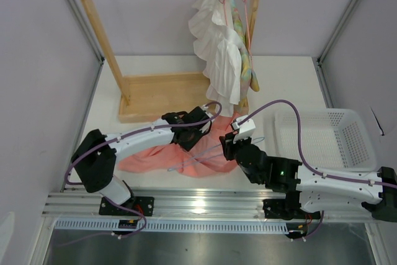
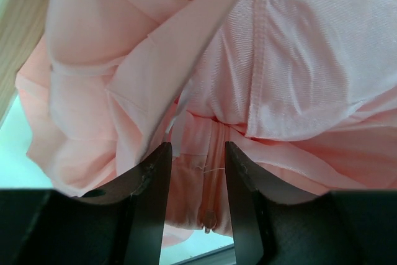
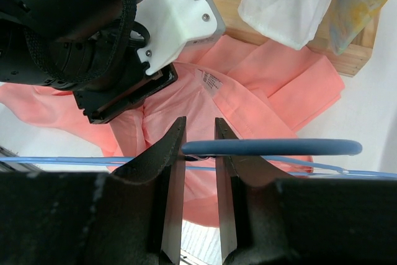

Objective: Place the skirt on the hanger

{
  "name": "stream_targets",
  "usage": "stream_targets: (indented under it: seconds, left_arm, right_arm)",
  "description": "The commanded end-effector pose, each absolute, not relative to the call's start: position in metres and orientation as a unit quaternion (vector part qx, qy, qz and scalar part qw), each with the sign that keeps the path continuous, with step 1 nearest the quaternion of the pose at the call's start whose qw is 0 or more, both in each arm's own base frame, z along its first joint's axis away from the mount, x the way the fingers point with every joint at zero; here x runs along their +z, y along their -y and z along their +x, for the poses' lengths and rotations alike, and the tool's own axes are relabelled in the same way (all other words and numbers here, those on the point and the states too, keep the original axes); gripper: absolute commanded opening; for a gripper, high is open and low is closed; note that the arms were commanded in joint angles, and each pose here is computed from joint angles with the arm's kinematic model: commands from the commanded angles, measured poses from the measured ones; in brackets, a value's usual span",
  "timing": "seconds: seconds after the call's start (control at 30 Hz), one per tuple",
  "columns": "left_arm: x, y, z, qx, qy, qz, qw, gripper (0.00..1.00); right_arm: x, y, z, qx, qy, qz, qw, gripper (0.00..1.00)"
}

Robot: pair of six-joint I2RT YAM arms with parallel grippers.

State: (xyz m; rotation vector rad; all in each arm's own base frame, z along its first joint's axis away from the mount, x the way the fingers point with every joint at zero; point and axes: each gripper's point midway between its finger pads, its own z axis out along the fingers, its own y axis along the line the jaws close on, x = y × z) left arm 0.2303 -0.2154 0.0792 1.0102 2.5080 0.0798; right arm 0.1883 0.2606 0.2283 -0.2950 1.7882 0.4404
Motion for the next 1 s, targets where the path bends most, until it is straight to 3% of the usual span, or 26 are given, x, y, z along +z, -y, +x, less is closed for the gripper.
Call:
stream_targets:
  seconds: [0.0, 0.53, 0.63, 0.8, 0.97]
  left_arm:
    - [0.081, 0.209, 0.240, 0.060, -0.901, 0.355, 0.244, 0.45]
    - [0.082, 0.215, 0.244, 0.072, -0.880, 0.355, 0.307, 0.41]
    - [0.085, 0.211, 0.249, 0.088, -0.878, 0.343, 0.321, 0.33]
    - [0.095, 0.213, 0.250, 0.078, -0.882, 0.320, 0.336, 0.03]
    - [0.109, 0.228, 0.239, 0.008, -0.884, 0.313, 0.347, 0.00]
  right_arm:
    - [0.238, -0.261, 0.190, 0.206, -0.762, -0.106, 0.605, 0.00]
    - [0.230, -0.263, 0.190, 0.197, -0.766, -0.108, 0.602, 0.00]
    - [0.231, -0.262, 0.190, 0.198, -0.765, -0.107, 0.603, 0.00]
    - [0.232, -0.261, 0.191, 0.195, -0.765, -0.104, 0.605, 0.00]
    - [0.231, -0.255, 0.194, 0.175, -0.771, -0.089, 0.606, 0.00]
